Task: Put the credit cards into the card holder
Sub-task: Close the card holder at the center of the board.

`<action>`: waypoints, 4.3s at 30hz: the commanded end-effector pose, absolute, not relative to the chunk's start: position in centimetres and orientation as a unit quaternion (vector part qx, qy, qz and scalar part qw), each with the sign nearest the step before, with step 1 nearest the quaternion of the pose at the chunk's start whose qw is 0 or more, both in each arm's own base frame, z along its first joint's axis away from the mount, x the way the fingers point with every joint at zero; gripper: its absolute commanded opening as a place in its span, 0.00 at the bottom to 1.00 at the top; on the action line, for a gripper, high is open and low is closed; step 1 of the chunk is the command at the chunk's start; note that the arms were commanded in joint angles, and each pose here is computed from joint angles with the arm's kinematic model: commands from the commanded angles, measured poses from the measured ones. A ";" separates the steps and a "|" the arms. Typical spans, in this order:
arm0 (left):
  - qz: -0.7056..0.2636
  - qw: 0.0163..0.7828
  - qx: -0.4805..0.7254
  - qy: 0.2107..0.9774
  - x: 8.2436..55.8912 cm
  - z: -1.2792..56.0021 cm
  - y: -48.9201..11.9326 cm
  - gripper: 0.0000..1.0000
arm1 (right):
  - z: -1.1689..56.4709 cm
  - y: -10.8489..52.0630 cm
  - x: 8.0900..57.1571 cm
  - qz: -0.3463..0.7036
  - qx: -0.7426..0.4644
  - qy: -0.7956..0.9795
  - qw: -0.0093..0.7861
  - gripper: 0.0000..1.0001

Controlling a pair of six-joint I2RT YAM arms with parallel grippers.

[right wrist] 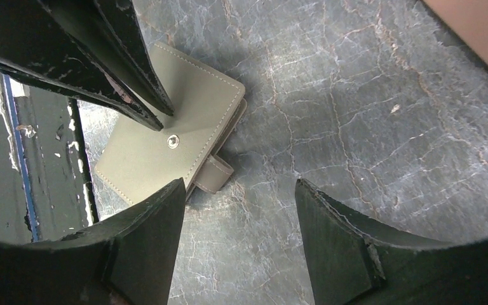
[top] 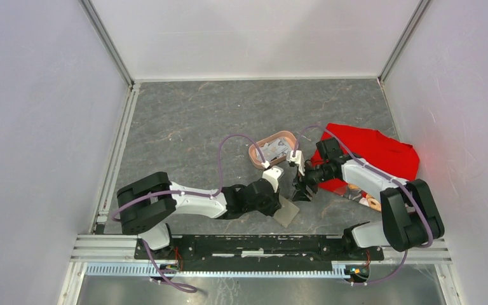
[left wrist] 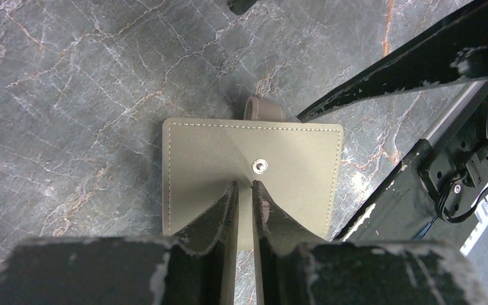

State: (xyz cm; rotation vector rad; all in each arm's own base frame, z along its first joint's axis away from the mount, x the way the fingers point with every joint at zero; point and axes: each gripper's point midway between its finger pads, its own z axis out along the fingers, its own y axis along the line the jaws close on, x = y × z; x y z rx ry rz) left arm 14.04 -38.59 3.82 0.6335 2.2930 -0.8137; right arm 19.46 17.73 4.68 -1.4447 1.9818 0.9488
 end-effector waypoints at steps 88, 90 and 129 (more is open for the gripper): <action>-0.453 0.171 0.036 0.874 14.4 5.7 -37.3 0.38 | 4.2 22.3 15.4 0.345 -0.665 0.621 0.229 0.29; -0.447 0.166 0.035 0.878 14.2 5.1 -37.0 0.37 | 4.3 22.0 15.9 0.345 -0.653 0.632 0.234 0.26; -0.347 0.153 0.006 0.925 15.3 0.3 -35.9 0.27 | 6.4 19.4 17.6 0.331 -0.624 0.648 0.283 0.44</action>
